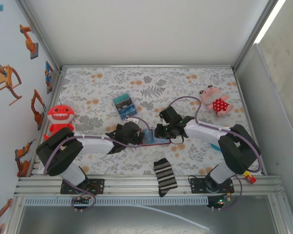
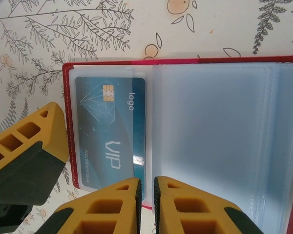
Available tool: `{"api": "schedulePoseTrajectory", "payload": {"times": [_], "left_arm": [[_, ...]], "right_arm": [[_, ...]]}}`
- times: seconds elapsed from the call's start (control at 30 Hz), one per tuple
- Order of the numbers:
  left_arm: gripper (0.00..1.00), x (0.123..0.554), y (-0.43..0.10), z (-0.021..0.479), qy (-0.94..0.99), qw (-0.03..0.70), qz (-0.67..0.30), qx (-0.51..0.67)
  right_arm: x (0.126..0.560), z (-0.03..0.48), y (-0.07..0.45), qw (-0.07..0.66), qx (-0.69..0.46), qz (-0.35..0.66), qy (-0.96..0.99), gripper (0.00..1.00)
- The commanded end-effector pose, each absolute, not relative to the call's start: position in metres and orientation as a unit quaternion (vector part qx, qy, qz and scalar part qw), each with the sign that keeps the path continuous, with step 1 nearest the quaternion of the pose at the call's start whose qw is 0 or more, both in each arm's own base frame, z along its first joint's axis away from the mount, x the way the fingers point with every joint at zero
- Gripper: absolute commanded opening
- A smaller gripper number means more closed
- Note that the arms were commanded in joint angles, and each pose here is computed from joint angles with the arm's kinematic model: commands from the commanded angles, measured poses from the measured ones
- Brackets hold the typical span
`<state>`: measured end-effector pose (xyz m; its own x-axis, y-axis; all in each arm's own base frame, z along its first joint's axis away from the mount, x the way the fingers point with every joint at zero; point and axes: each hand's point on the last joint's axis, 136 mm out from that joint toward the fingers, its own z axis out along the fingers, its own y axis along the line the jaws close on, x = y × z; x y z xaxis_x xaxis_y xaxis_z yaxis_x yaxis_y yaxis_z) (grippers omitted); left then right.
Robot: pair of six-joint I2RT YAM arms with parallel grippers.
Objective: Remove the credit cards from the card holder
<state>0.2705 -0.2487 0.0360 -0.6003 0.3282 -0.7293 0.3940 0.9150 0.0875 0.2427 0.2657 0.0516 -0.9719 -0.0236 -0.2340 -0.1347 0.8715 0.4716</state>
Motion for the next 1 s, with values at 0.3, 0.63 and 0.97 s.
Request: {"api": "schedulePoseTrajectory", "payload": {"times": [0.3, 0.63, 0.97], "left_arm": [[0.97, 0.264, -0.244, 0.028, 0.904, 0.373, -0.028, 0.205], [0.97, 0.263, -0.246, 0.022, 0.908, 0.361, -0.027, 0.212], [0.97, 0.261, -0.242, 0.021, 0.909, 0.356, -0.014, 0.216]], "right_arm": [[0.246, 0.050, 0.284, 0.096, -0.034, 0.280, 0.955, 0.16], [0.244, 0.048, 0.289, 0.088, -0.033, 0.291, 0.952, 0.19], [0.240, 0.032, 0.290, 0.066, -0.029, 0.288, 0.955, 0.20]]}}
